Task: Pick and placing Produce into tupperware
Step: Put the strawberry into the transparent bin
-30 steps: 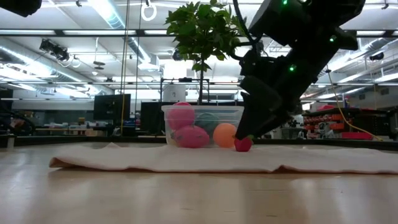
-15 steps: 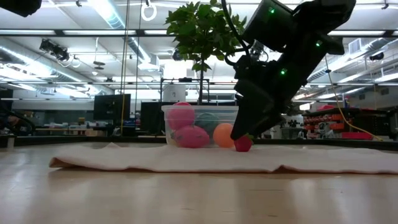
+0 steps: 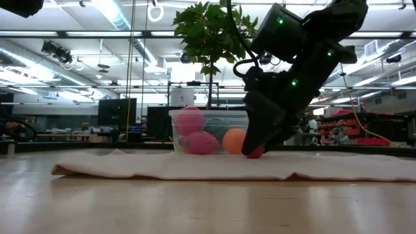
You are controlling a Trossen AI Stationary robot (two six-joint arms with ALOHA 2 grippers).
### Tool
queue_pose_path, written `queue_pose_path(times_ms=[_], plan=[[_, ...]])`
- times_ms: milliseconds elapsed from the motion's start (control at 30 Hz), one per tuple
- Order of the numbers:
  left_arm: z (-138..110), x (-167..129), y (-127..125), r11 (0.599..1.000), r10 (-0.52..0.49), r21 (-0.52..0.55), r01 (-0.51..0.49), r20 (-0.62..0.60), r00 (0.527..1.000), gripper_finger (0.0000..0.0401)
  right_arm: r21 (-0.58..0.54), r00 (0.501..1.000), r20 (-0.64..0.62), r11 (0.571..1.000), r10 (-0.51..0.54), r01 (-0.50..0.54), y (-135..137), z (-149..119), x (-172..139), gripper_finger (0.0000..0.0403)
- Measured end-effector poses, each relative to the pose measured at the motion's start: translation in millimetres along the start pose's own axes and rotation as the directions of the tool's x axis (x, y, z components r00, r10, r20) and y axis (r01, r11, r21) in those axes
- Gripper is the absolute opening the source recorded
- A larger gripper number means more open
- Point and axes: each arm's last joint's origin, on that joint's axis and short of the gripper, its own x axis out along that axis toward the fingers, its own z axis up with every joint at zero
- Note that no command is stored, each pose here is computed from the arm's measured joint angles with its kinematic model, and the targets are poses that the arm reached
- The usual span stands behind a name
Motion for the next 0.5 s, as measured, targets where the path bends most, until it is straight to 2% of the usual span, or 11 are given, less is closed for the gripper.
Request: queue_pose_path(times_ms=[300, 500], plan=[[-1.2, 0.0, 0.2, 1.000, 0.002, -0.016, -0.002, -0.011, 1.000, 0.0022, 0.005, 1.000, 0.006, 1.000, 0.006, -0.006, 0.8, 0.1, 1.1, 0.0327], [-1.3, 0.0, 0.3, 1.000, 0.002, -0.018, -0.003, -0.012, 1.000, 0.0006, 0.005, 1.000, 0.006, 1.000, 0.006, -0.006, 0.8, 0.1, 1.1, 0.0293]])
